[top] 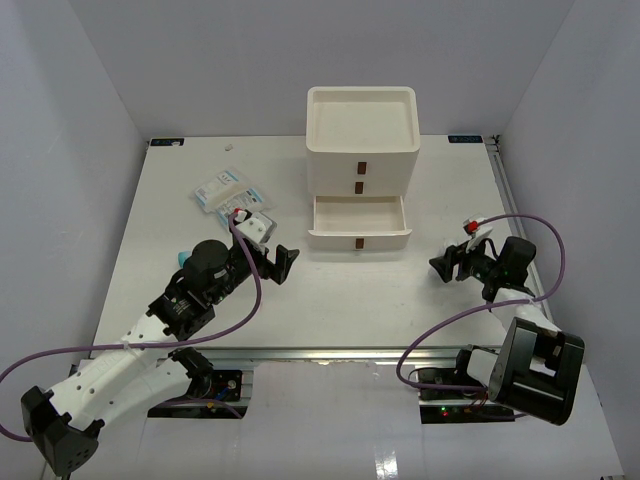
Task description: Organize the makeup
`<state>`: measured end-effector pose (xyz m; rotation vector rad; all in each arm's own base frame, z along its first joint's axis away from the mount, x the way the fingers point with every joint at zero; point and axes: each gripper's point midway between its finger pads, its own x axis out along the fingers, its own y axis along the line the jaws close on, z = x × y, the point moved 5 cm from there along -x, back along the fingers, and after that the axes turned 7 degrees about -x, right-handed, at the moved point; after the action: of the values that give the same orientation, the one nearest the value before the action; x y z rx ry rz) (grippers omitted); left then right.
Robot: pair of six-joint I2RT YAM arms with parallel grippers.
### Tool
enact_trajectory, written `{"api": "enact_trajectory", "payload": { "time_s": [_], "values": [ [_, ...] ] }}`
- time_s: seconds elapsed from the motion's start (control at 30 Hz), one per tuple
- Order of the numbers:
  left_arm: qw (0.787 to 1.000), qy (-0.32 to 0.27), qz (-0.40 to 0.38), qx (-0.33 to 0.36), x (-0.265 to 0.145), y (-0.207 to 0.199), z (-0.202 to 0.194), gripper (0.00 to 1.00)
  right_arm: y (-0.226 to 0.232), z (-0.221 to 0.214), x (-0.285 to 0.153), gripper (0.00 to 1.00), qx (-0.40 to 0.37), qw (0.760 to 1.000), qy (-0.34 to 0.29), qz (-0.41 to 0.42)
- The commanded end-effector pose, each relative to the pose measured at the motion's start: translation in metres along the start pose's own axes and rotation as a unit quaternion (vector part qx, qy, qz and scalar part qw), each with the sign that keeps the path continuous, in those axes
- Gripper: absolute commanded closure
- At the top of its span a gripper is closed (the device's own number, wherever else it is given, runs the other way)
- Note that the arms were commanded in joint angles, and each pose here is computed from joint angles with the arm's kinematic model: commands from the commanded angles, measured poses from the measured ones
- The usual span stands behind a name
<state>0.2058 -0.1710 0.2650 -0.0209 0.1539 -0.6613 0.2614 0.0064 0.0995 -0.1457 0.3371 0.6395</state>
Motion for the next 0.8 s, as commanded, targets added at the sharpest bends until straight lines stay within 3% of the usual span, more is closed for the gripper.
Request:
{"api": "enact_trajectory", "payload": {
  "time_s": [0.0,0.13,0.2,0.47,0.77],
  "values": [
    [1.0,-0.007,-0.007,0.003,-0.001,-0.001,0.002,0.02,-0.009,0.017,0.002,0.49,-0.02,1.0,-0.009,0.004],
    [1.0,-0.006,-0.006,0.003,-0.001,0.0,0.001,0.02,-0.009,0.021,-0.001,0.71,-0.029,0.999,0.002,0.012],
    [1.0,-0.007,-0.006,0.003,-0.001,0.0,0.002,0.02,-0.008,0.028,-0.004,0.75,-0.045,0.999,0.0,0.011],
    [1.0,-0.004,-0.005,0.002,0.0,0.001,0.0,0.02,0.019,0.096,-0.003,0.8,-0.197,0.98,0.011,0.027],
    [1.0,-0.001,0.017,0.003,0.001,0.009,-0.002,0.02,0.054,0.165,0.059,0.83,-0.351,0.933,0.078,0.029]
  ]
}}
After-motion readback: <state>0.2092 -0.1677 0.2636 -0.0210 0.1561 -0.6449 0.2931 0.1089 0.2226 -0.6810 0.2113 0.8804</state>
